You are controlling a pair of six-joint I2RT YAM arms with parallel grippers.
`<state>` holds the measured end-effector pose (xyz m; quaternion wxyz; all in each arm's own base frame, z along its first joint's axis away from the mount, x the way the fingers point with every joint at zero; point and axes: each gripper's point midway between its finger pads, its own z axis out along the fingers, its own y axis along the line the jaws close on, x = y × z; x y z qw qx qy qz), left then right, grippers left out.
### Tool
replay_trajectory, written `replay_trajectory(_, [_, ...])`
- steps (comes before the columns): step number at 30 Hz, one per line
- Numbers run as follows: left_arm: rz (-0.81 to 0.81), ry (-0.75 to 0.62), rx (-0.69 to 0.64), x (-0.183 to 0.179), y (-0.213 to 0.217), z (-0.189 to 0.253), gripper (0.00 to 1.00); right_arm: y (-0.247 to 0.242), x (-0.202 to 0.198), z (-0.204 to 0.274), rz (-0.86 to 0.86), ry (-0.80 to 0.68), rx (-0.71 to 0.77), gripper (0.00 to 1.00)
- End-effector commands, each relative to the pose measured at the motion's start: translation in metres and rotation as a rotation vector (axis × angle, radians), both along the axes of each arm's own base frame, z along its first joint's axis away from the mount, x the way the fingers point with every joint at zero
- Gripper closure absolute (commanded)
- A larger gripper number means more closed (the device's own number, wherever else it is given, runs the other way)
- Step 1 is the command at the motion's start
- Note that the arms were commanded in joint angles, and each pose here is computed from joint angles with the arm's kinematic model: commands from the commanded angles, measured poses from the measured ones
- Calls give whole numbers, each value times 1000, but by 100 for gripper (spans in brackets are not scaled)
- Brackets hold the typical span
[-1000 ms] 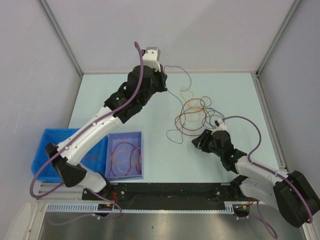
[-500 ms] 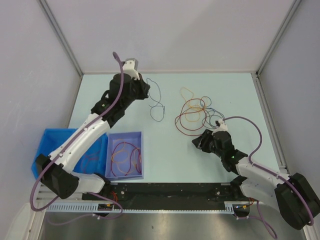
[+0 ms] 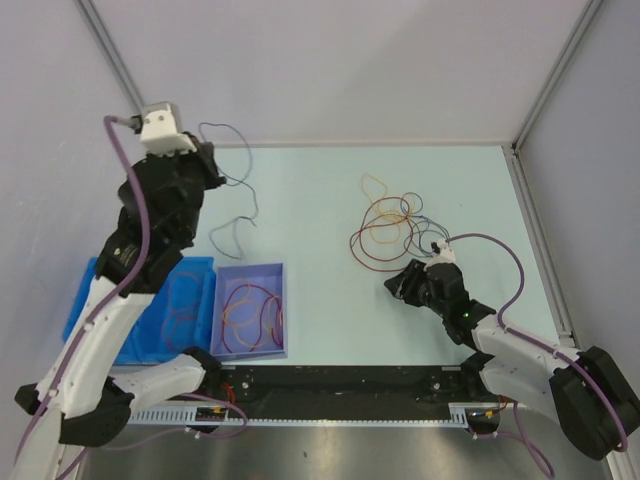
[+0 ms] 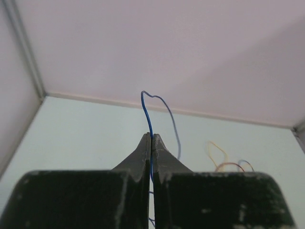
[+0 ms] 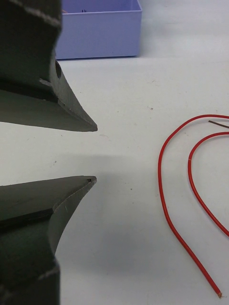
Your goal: Untangle the cables
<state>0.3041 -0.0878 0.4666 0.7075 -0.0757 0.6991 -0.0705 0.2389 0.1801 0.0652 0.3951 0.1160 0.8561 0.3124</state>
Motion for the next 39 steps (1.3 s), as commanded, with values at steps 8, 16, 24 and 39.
replay_trajectory(8, [513, 9, 162, -55, 119, 12, 100, 1, 8, 12, -10, -55, 18, 53])
replay_trajectory(16, [747, 47, 159, -85, 174, 4, 100, 4, 9, 11, 5, -46, 15, 54])
replay_trajectory(24, [886, 71, 106, -111, 217, -7, 100, 6, 10, 8, 15, -35, 1, 54])
replay_trajectory(39, [1151, 219, 140, -139, 271, -77, 100, 21, 4, 0, 125, 20, -12, 54])
